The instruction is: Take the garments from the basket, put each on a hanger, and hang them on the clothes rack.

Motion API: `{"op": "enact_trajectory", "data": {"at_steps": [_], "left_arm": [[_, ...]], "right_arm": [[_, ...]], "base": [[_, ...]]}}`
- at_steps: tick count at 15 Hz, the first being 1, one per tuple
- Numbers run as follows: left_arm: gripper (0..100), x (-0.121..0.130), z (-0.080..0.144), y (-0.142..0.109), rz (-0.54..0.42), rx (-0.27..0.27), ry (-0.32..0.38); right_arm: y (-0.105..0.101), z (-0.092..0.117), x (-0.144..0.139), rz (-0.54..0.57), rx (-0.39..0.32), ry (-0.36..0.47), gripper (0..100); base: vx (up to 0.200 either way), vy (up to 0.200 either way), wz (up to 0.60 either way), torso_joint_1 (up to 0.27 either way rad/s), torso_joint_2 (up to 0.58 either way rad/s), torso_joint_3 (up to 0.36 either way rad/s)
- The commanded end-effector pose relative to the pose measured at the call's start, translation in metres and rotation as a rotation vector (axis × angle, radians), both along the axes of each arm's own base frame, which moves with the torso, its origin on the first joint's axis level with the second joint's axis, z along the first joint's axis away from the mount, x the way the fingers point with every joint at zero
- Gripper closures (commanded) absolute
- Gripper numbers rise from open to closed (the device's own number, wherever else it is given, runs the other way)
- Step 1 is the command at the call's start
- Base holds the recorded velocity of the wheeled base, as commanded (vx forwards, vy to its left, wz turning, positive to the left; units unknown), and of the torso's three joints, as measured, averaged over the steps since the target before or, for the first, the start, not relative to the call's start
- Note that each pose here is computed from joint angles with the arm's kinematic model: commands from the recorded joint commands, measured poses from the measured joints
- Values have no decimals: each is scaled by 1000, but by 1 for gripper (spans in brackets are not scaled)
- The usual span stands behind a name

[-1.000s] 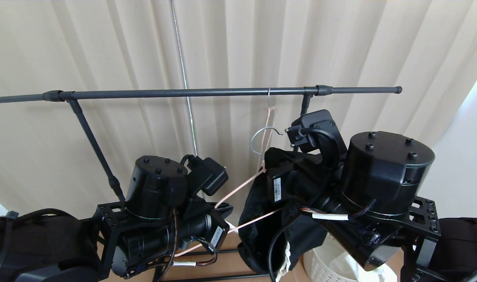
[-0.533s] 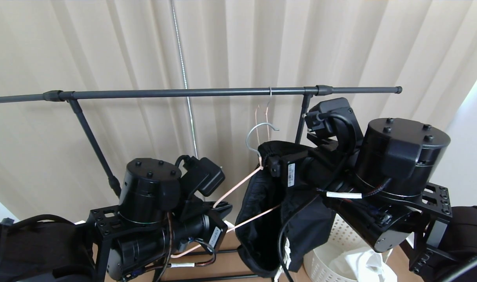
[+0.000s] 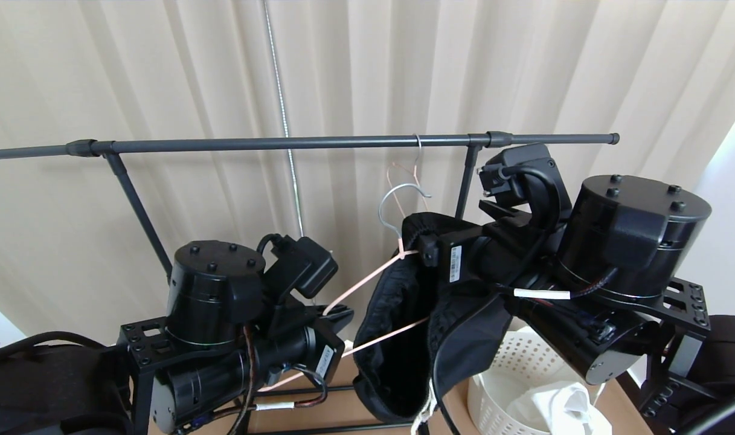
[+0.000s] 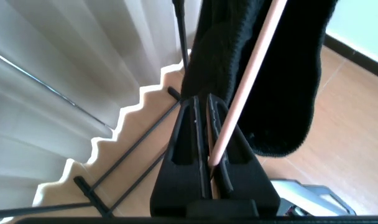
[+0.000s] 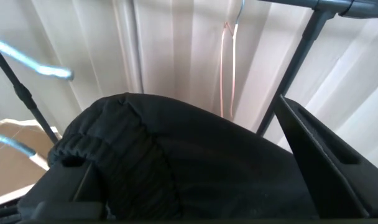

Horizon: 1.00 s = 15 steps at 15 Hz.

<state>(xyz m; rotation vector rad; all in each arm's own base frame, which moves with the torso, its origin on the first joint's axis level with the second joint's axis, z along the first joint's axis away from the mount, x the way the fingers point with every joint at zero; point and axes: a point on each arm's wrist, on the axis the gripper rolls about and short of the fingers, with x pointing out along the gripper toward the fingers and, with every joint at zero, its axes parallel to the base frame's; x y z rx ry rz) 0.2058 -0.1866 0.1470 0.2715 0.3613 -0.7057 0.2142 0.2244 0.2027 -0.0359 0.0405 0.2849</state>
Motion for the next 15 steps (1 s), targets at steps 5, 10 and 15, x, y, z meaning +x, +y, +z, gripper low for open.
{"op": "enact_trajectory", "data": {"at_steps": [5, 10, 15], "left_arm": [[100, 9, 4, 8, 48, -22, -24], [100, 13, 7, 7, 91, -51, -29], [100, 20, 7, 7, 109, -71, -46]], "right_arm": [[1, -4, -2, 5, -12, 9, 0], [2, -5, -3, 10, -16, 12, 0], [4, -8, -7, 25, -27, 19, 0]], "base": [[0, 0, 0, 0, 0, 0], [0, 0, 0, 0, 0, 0], [0, 0, 0, 0, 0, 0]]}}
